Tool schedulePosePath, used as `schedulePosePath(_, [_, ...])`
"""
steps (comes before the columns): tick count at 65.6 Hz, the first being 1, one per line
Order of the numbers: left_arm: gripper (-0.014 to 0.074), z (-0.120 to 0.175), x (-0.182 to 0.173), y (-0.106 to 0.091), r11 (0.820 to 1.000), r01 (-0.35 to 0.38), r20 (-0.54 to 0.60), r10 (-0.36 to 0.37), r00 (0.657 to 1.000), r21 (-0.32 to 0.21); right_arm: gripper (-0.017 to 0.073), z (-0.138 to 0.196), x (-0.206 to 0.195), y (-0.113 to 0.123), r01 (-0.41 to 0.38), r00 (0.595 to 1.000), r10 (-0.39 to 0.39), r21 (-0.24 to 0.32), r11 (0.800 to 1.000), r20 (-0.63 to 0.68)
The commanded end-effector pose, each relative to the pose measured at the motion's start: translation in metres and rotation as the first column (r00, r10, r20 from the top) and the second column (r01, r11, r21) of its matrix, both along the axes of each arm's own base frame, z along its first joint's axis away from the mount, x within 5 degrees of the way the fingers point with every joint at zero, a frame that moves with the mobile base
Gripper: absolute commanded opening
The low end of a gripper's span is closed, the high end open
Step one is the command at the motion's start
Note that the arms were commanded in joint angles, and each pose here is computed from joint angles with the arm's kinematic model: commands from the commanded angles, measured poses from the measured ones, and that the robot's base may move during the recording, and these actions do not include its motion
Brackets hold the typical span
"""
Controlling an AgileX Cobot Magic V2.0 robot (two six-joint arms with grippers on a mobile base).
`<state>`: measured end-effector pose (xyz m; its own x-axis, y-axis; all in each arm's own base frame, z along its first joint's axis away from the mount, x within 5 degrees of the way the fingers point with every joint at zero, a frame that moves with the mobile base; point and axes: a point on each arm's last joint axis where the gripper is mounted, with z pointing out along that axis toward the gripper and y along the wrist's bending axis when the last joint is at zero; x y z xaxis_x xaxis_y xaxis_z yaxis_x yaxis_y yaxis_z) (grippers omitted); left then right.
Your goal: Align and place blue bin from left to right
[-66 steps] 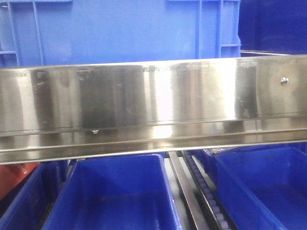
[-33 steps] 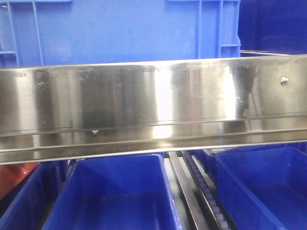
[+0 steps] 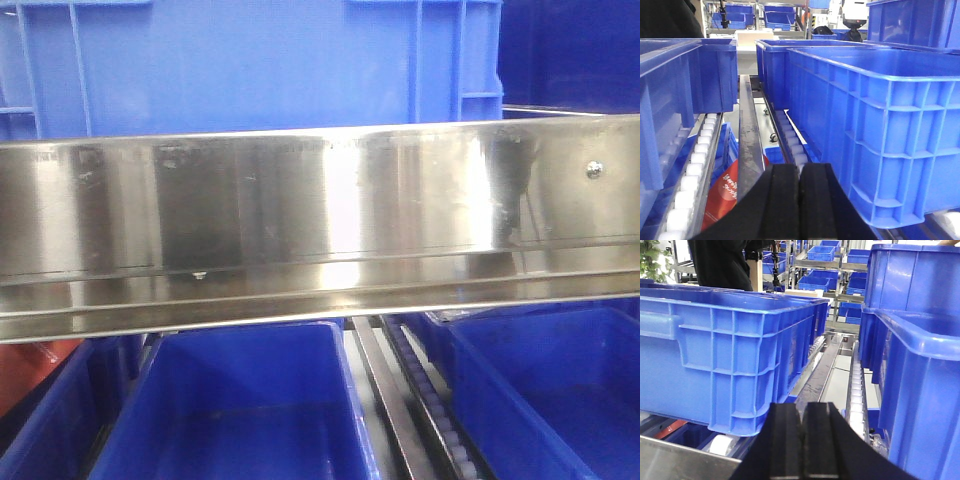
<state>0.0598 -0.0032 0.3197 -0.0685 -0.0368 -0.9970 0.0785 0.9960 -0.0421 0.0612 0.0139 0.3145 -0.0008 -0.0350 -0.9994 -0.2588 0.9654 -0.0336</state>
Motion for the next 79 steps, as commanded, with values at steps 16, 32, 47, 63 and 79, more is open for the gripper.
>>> schedulePosePath(16, [-0.0111,-0.055,-0.017,0.005,0.991,-0.133,0.140,0.128,0.982,0.023,-0.0162,0.001,-0.001,0.000,0.000,0.999,0.000,-0.013,1.000,0.032])
schedulePosePath(32, [-0.0111,-0.102,-0.005,0.011,0.976,-0.218,0.201,0.213,0.956,0.000,-0.0162,0.002,-0.001,0.000,0.000,0.999,0.001,-0.012,1.000,0.036])
schedulePosePath(47, [-0.0111,-0.110,-0.004,0.010,0.977,-0.211,0.117,0.209,0.971,0.008,-0.0162,0.002,-0.001,0.000,0.000,0.999,0.001,-0.012,1.000,0.036])
schedulePosePath(63, [-0.0111,-0.110,-0.004,0.010,0.977,-0.211,0.117,0.209,0.971,0.008,-0.0162,0.002,-0.001,0.000,0.000,0.999,0.001,-0.012,1.000,0.036])
schedulePosePath(79, [-0.0111,-0.110,-0.004,0.010,0.977,-0.211,0.117,0.209,0.971,0.008,-0.0162,0.002,-0.001,0.000,0.000,0.999,0.001,-0.012,1.000,0.036])
